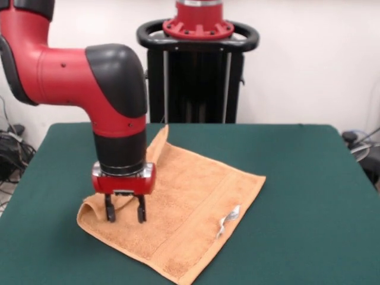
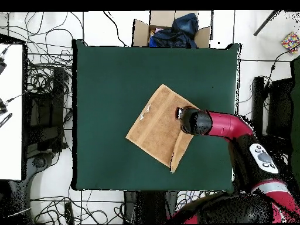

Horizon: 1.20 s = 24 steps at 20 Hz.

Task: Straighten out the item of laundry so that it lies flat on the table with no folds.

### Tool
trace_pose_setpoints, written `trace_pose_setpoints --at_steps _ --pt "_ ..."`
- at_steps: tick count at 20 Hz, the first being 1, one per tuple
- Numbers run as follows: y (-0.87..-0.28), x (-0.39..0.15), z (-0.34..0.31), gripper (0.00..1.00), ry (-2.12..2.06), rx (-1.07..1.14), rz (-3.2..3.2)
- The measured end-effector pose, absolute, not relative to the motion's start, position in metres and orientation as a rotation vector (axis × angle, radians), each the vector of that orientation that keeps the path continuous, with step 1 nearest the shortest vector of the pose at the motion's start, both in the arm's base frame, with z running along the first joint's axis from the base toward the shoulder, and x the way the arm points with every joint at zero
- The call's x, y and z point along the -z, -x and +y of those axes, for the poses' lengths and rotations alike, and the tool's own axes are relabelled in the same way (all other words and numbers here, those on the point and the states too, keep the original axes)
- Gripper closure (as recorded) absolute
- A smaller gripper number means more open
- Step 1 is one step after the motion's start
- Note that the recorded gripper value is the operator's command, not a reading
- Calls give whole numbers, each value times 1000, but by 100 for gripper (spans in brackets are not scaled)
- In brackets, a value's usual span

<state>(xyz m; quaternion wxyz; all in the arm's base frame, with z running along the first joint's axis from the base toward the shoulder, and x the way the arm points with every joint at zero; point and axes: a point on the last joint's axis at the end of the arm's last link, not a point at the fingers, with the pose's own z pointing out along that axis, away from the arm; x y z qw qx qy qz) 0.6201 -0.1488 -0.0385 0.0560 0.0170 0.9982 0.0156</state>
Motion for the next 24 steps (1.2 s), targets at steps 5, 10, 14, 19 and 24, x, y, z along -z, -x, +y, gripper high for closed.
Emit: trace_pose_setpoints --at_steps 5,10,14,19,24 --pt "-622 33 -159 0 -68 -35 3019" --pt "-624 27 -162 0 -68 -24 3012" --pt "-625 22 -163 0 -67 -18 3019" --pt "-623 15 -172 0 -81 -12 3041" --pt "-615 3 -191 0 -124 -15 3094"
